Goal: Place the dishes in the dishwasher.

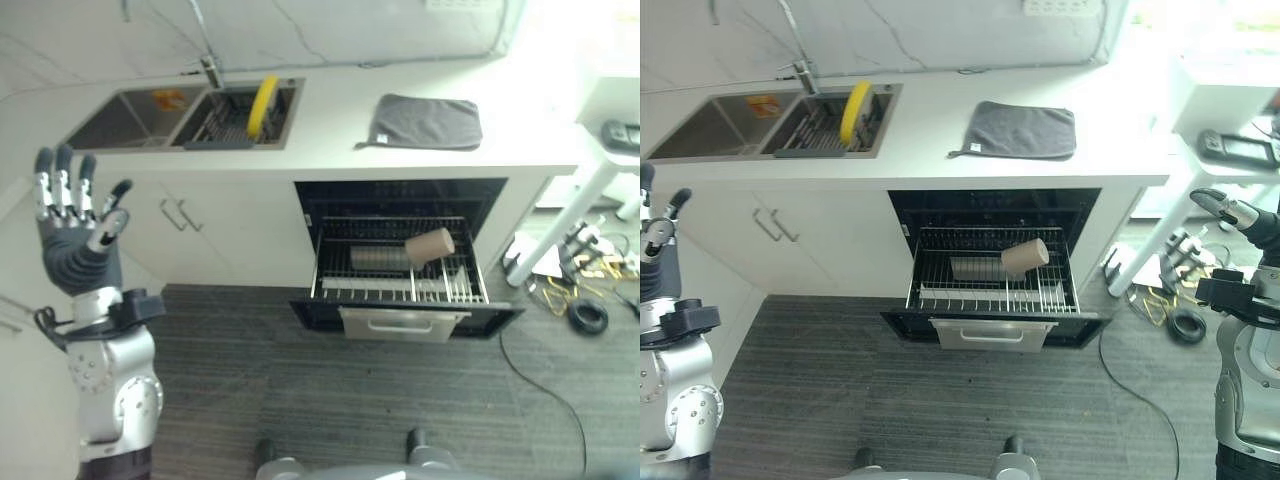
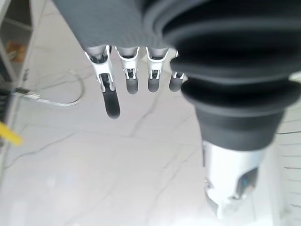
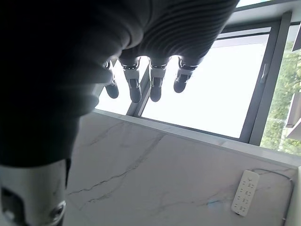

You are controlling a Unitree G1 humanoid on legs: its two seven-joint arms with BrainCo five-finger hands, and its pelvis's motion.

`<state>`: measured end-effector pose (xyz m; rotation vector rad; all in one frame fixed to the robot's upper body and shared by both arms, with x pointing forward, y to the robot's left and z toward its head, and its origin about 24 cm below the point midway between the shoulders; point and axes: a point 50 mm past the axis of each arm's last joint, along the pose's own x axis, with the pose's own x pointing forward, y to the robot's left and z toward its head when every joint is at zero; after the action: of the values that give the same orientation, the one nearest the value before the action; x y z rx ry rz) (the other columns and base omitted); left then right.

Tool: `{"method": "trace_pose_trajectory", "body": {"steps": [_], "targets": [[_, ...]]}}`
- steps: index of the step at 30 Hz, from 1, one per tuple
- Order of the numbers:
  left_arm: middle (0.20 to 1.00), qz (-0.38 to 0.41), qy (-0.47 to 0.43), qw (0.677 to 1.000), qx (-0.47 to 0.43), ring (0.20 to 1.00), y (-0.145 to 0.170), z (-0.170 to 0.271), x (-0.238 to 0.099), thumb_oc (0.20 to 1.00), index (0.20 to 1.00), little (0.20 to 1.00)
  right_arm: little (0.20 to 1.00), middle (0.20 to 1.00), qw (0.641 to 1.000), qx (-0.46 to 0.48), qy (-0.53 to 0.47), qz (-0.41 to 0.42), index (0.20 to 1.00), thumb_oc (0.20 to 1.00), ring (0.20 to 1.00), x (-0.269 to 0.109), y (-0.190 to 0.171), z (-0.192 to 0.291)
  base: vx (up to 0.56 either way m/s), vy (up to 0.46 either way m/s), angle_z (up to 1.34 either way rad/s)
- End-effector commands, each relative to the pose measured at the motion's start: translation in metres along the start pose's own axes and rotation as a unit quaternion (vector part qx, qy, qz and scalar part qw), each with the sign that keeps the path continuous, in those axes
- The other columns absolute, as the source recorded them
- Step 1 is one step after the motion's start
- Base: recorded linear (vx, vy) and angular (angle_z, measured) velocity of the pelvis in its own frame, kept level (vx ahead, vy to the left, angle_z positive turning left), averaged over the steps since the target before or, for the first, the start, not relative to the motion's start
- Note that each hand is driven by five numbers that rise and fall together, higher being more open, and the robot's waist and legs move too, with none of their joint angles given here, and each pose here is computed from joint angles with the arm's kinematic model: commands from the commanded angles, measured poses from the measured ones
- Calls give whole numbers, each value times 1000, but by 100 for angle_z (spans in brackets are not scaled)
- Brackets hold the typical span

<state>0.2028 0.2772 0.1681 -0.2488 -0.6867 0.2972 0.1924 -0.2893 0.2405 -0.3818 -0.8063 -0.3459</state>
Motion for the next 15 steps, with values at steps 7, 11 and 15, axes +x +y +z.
{"method": "trace_pose_trajectory", "body": {"steps": [7,11,15], "targets": [[1000,-92,-64,992,64,1000,-6,37,15,1000,1000,1000,1000,1000,996,84,-42,2,1000,1000,1000,-18,5,17,-41,513,-4],[1000,-99,-39,994,26,1000,-19,18,22,1000,1000,1000,1000,1000,995,94,-33,-10,1000,1000,1000,-13,27,7,-89,371,-40],[1000,-106,-37,993,20,1000,-26,16,17,1000,1000,1000,1000,1000,997,71,-29,-22,1000,1000,1000,-19,19,5,-1,-22,0]]}}
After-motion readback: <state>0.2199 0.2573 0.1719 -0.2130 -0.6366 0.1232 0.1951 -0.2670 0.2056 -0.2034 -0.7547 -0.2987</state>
